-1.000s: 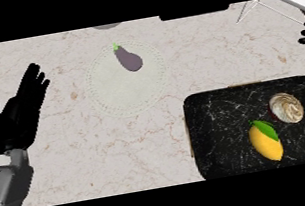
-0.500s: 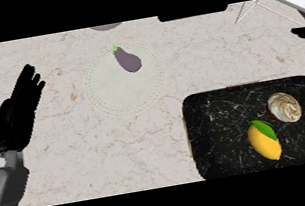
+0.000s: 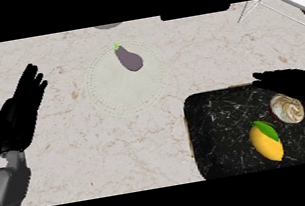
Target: Pick the lemon from the tray and place it in the tiered shelf
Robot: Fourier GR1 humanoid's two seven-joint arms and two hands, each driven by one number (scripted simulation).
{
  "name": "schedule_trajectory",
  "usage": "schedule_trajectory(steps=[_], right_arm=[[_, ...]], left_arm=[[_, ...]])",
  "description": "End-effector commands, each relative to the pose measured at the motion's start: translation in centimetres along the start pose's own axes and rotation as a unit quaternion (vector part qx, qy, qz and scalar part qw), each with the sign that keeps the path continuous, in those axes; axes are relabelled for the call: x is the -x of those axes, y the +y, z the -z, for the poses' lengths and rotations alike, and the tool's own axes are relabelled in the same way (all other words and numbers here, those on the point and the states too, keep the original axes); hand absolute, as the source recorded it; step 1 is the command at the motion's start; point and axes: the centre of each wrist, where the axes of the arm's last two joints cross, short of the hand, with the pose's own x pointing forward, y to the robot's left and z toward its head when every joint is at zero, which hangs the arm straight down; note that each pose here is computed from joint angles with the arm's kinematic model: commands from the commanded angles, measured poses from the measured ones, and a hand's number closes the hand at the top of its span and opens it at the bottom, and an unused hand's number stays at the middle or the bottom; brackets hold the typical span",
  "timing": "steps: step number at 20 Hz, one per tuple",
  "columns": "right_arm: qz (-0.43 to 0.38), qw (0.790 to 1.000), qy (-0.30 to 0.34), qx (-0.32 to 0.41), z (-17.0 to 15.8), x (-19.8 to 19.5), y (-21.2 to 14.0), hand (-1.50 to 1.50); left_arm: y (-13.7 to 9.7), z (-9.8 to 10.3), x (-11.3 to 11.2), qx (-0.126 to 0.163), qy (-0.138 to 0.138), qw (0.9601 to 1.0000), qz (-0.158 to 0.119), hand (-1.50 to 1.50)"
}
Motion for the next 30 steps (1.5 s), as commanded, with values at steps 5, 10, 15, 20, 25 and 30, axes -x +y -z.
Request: schedule_trajectory(steps=[5, 10, 15, 20, 25, 30], right_arm=[[-0.087, 0.993, 0.068, -0.030, 0.8, -1.6, 4.5, -1.50], [-0.113, 0.989, 0.088, -0.034, -0.4, -2.7, 5.1, -1.50], [-0.119, 0.986, 0.106, -0.039, 1.0, -1.3, 6.7, -1.50], [-0.120, 0.986, 0.106, -0.056, 1.2, 1.3, 6.1, -1.50], [-0.113, 0.987, 0.105, -0.049, 1.7, 0.9, 10.1, -1.50], [-0.103, 0.989, 0.102, -0.042, 2.0, 2.0, 10.2, -1.50]], left_arm=[[1.4, 1.1, -1.2, -0.009, -0.007, 0.9999, -0.007, 0.00], [-1.0, 0.8, 0.2, 0.001, 0.006, 1.0000, -0.006, 0.00], [-0.1, -0.4, -0.5, 0.010, 0.000, 1.0000, 0.001, 0.00], [-1.0, 1.3, -1.0, 0.006, -0.001, 1.0000, 0.006, 0.00], [-0.3, 1.1, -0.9, -0.004, -0.002, 1.0000, -0.004, 0.00], [0.1, 1.2, 1.5, 0.001, 0.002, 1.0000, -0.007, 0.00]])
